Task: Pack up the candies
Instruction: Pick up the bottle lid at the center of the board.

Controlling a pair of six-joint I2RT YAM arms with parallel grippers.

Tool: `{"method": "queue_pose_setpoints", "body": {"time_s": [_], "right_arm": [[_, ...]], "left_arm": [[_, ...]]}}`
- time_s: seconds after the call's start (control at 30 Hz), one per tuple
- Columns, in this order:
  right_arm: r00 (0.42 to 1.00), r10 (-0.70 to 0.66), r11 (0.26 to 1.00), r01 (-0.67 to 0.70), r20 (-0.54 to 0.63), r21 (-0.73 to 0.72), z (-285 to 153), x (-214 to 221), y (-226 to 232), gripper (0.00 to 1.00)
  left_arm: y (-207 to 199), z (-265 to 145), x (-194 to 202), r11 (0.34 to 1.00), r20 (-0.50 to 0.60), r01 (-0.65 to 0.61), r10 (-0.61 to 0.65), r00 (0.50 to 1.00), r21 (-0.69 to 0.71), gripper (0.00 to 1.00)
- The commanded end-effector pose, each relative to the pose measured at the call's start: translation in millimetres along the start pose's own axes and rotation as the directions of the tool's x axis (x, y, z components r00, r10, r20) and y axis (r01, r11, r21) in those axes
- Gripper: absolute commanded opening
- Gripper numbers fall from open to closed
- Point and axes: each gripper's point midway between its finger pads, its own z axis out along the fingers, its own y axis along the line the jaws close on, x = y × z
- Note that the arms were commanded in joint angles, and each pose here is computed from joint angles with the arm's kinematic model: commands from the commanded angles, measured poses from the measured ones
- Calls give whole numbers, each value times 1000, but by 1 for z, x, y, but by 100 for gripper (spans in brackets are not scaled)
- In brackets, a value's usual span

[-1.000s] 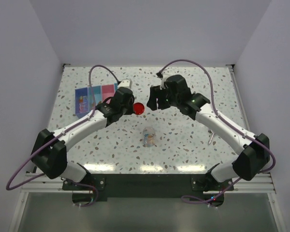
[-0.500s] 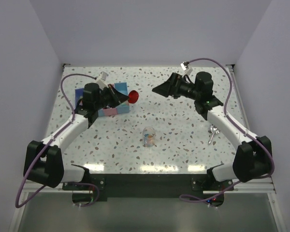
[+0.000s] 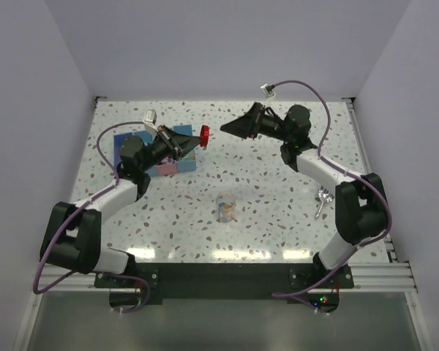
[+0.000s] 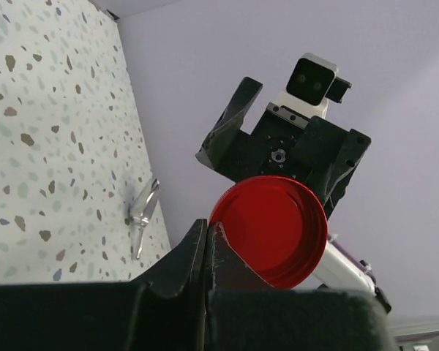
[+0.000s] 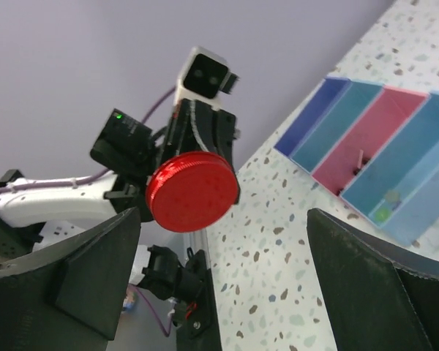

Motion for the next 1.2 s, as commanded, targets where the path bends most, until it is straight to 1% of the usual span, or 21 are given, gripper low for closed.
{"method": "queue_pose_setpoints", "body": {"time_s": [0.0, 0.03, 0.07, 0.1, 0.13, 0.17, 0.3, 0.43, 0.63, 0.87, 1.1, 1.17], "right_arm": [[987, -154, 962, 159, 41, -224, 10, -18, 54, 98], [993, -114, 960, 120, 37, -254, 10, -18, 59, 98], [989, -138, 940, 149, 57, -308, 12, -18, 63, 98], [990, -132, 930, 143, 54, -339, 13, -16, 68, 98], [995, -93, 927, 102, 41, -361, 13, -16, 69, 98], [992, -117, 910, 126, 46, -396, 14, -14, 76, 98], [992, -122, 908, 129, 43, -400, 20, -7, 73, 99], [985, -172, 898, 161, 11, -409, 27, 3, 78, 99], [987, -158, 904, 140, -12, -404, 36, 12, 71, 98], [986, -165, 906, 144, -20, -398, 45, 17, 66, 98], [983, -183, 894, 156, -26, -421, 48, 20, 69, 94], [982, -187, 889, 158, -25, -430, 48, 20, 70, 93]], "left_arm": [[-34, -2, -7, 989, 18, 43, -46, 999, 140, 0], [-34, -2, -8, 989, 25, 47, -51, 998, 140, 0], [-35, -3, -9, 989, 29, 50, -55, 998, 141, 0], [-35, -3, -9, 989, 30, 51, -56, 998, 140, 0], [-35, -3, -10, 989, 34, 50, -56, 998, 141, 0], [-35, -2, -10, 989, 37, 51, -57, 998, 139, 0], [-30, -3, -10, 990, 43, 63, -69, 997, 127, 0], [-25, -3, -12, 990, 60, 76, -83, 995, 116, 0], [-25, -3, -10, 987, 52, 102, -109, 993, 124, 0], [-29, -2, -6, 985, 37, 106, -112, 993, 136, 0], [-27, -1, -1, 983, 27, 125, -130, 991, 133, 0], [-31, 0, 0, 980, 20, 130, -134, 991, 151, 0]]}}
